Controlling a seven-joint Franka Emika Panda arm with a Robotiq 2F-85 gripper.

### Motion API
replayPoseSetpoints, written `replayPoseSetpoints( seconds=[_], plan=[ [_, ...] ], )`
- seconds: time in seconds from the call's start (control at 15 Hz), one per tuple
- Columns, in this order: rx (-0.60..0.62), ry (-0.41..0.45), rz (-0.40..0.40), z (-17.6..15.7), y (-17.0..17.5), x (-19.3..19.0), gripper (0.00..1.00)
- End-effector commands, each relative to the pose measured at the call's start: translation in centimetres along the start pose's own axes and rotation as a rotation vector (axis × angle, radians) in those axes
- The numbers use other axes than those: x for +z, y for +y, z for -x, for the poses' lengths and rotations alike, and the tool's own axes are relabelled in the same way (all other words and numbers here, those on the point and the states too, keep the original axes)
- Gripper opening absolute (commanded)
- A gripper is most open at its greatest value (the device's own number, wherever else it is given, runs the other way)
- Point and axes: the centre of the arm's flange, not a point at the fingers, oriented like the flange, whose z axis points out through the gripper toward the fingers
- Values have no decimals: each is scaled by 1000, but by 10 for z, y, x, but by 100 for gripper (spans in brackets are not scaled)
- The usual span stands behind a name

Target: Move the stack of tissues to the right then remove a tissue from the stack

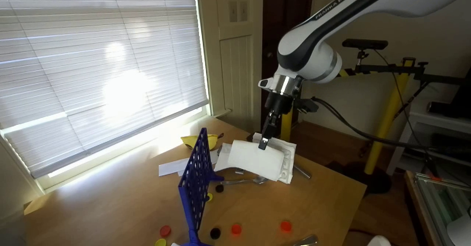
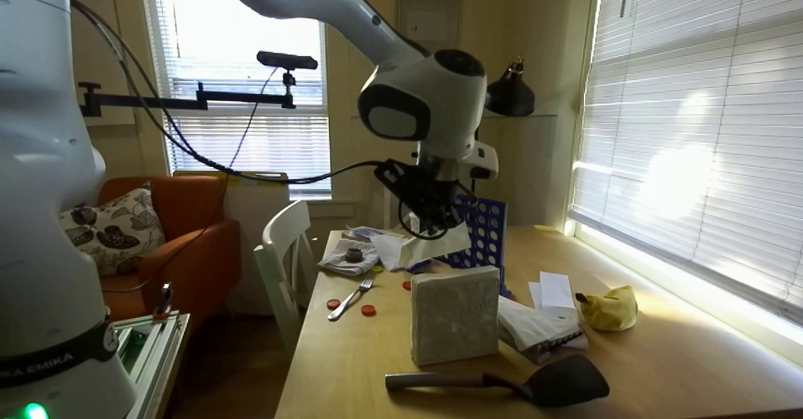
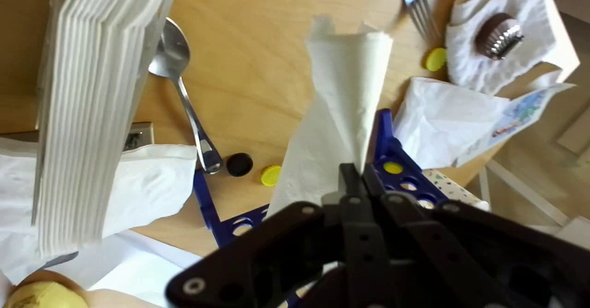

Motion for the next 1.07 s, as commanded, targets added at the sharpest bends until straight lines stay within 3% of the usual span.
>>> replayPoseSetpoints(
  seconds=[0.0, 0.27, 0.67, 1.0],
  plan=[
    [-86, -69, 174, 7, -25, 31, 1],
    [-181, -170, 346, 22, -34, 64, 1],
    [-196, -170, 440, 39, -20, 95, 1],
    [-98, 80, 482, -3, -4, 50, 1]
  ],
)
